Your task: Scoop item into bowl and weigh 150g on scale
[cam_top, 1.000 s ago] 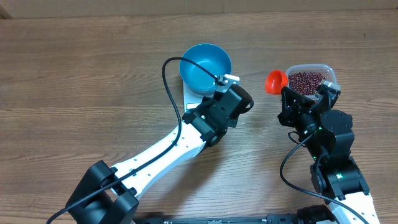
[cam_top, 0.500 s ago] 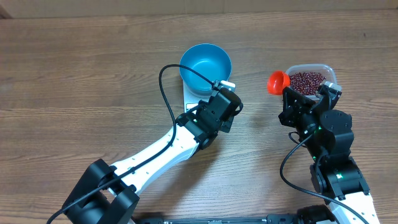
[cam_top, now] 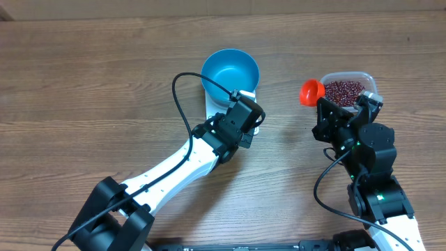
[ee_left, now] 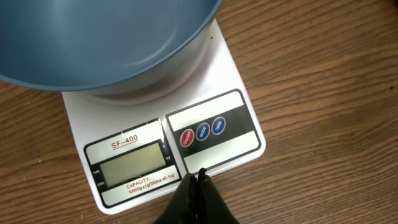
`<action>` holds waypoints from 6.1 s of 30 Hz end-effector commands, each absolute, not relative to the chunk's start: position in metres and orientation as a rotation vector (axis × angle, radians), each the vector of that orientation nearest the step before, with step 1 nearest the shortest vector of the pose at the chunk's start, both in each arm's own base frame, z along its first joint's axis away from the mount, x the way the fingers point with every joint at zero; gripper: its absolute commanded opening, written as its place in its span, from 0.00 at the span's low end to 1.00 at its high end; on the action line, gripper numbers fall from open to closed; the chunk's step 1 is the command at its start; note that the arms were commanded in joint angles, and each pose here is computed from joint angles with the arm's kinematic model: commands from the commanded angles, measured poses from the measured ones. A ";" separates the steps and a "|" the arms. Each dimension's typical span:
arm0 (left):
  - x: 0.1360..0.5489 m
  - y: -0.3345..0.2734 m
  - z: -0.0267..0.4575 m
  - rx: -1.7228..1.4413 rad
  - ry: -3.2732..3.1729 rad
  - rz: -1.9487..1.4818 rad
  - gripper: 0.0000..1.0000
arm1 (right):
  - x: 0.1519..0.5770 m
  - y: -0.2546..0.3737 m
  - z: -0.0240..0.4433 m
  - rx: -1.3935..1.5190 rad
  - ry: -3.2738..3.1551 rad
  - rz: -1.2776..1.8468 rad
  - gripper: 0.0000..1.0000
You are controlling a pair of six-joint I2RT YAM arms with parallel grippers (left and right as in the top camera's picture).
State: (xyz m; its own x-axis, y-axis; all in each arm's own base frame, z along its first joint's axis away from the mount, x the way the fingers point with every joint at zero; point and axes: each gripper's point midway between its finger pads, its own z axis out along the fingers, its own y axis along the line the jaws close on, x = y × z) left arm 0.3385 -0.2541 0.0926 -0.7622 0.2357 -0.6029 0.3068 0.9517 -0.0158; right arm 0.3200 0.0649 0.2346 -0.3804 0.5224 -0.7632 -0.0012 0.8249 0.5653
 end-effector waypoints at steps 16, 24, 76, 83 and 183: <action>0.339 -0.254 0.074 0.416 2.489 -0.125 0.04 | 0.321 0.062 0.251 0.386 1.853 0.578 0.04; 0.337 -0.252 0.055 0.430 2.527 -0.096 0.04 | 0.325 0.063 0.242 0.394 1.881 0.578 0.04; 0.358 -0.252 0.045 0.379 2.461 -0.031 0.04 | 0.326 0.064 0.241 0.392 1.883 0.581 0.04; 0.359 -0.252 0.045 0.377 2.460 -0.028 0.04 | 0.326 0.064 0.241 0.391 1.883 0.581 0.04; 0.369 -0.250 0.015 0.353 2.456 0.041 0.04 | 0.327 0.067 0.244 0.379 1.876 0.597 0.04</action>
